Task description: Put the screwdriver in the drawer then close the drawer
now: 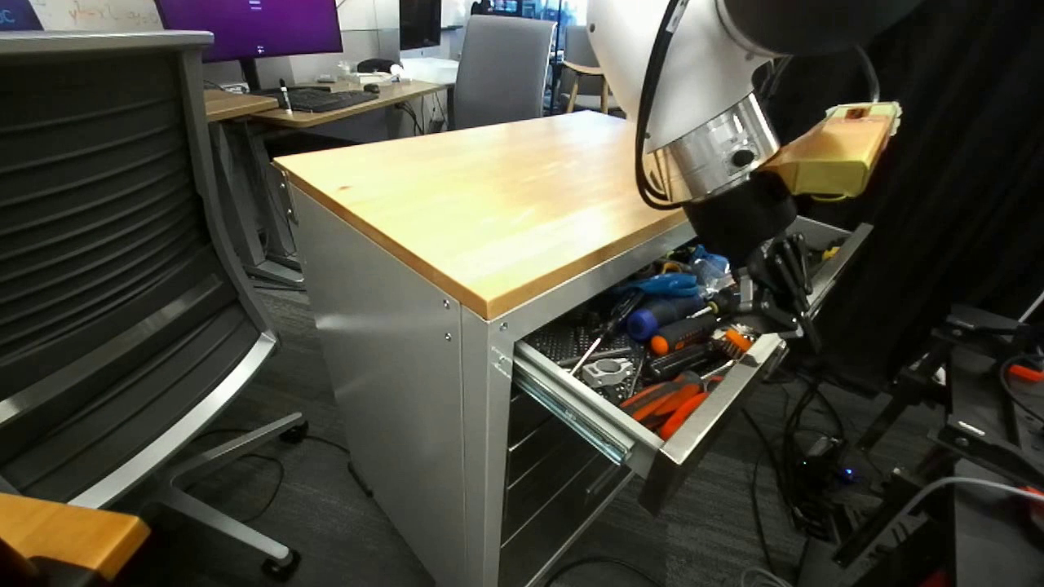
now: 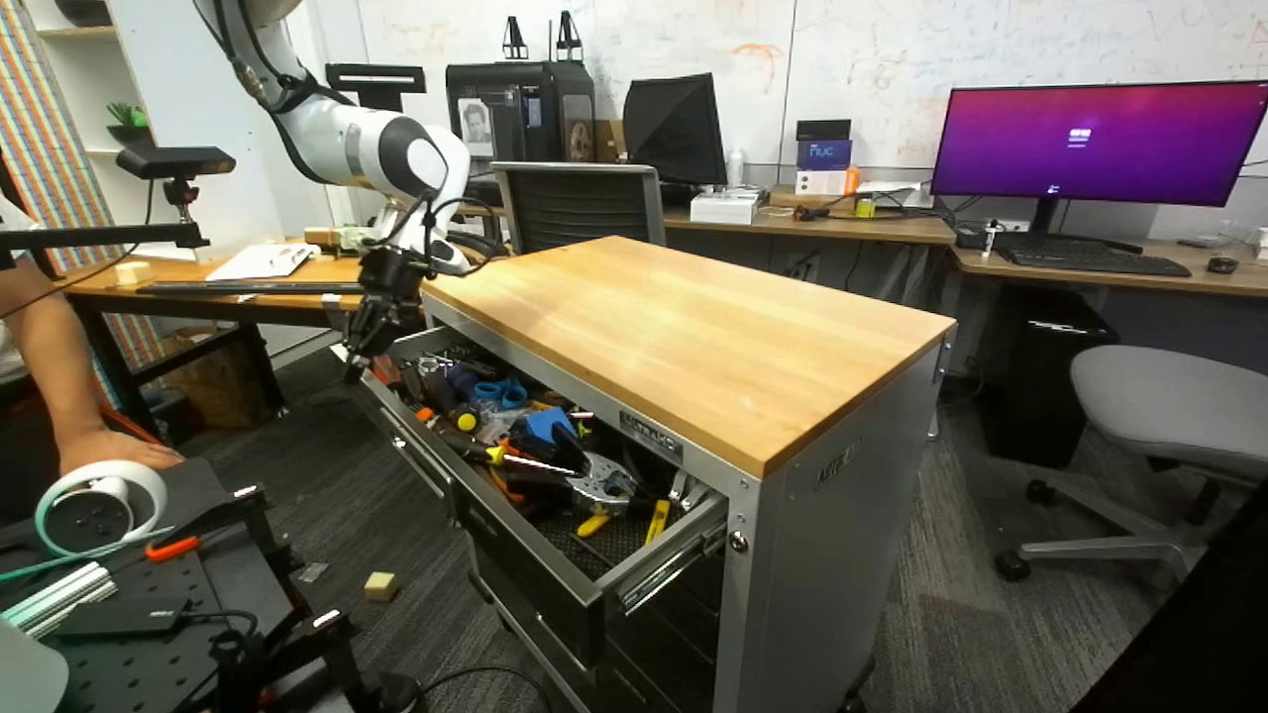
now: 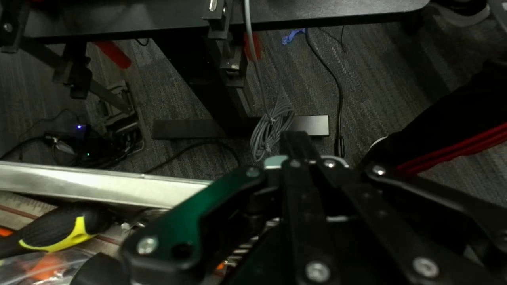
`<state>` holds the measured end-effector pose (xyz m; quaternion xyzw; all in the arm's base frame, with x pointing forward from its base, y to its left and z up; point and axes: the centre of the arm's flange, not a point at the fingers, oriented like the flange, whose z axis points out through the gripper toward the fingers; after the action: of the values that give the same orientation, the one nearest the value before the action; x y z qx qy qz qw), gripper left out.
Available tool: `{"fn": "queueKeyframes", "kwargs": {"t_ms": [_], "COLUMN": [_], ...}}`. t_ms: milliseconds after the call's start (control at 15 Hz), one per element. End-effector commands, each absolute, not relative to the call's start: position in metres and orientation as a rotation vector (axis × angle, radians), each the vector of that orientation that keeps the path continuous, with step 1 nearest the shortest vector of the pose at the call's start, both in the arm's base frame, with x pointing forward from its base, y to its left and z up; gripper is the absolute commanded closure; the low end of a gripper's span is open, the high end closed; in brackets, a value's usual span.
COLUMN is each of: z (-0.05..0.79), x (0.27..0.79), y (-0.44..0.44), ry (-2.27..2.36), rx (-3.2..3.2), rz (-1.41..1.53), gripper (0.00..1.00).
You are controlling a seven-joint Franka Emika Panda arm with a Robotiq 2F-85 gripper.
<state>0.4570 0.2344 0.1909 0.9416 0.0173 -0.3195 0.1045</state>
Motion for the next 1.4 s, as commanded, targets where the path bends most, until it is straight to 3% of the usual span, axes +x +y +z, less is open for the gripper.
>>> {"fn": "queueKeyframes", "kwargs": {"t_ms": [0, 800, 1333], "z": [0.190, 0.165, 0.176], "x": [0.474, 0.499, 0.526], "y": [0.249, 0.243, 0.258], "ry": [-0.013, -0.153, -0.204], "rx": [2.754, 2.744, 2.885], "rz": [-1.040, -1.018, -0.750], "gripper": [1.00, 1.00, 1.00]}}
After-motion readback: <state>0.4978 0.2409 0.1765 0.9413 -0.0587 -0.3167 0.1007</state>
